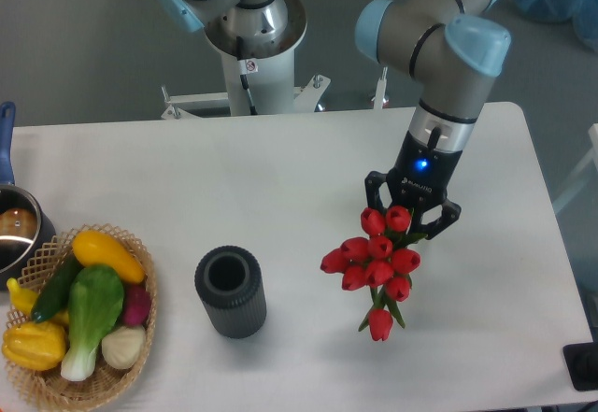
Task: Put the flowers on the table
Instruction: 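Lower the tulips toward the black container and lay them on the table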
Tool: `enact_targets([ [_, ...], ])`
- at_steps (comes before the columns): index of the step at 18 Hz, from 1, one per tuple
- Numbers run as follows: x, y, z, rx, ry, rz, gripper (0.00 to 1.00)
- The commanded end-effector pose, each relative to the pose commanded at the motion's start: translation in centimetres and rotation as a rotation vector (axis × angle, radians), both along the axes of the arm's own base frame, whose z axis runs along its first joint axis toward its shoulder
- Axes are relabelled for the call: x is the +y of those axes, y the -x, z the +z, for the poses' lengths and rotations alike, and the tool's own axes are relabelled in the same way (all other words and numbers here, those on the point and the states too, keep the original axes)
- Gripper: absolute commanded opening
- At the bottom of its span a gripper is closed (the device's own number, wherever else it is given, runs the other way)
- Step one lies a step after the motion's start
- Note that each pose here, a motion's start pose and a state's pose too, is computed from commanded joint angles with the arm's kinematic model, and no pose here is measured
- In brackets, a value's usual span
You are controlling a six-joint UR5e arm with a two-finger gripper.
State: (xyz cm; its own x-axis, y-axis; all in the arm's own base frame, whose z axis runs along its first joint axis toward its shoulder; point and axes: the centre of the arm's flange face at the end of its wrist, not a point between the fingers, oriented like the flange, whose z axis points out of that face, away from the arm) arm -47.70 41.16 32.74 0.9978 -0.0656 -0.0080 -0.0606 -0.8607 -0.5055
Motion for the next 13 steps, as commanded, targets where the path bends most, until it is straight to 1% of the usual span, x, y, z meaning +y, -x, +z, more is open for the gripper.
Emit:
enact_targets([
  [2,0.1,0.0,-1.1,-0.015,0.014,-0.002,0.38],
  [5,0.7,-0.4,-2.0,-0.009,0.052,-0.013,0.38],
  [7,0.6,-0.8,-3.6,-0.017,0.104,-0.013,0.38],
  [10,1.2,-2.4,-5.2,-0.004,0.173,-0.051,0.38],
  [13,1.5,-3.3,-6.1,-0.020,0.187,-0.064,0.38],
])
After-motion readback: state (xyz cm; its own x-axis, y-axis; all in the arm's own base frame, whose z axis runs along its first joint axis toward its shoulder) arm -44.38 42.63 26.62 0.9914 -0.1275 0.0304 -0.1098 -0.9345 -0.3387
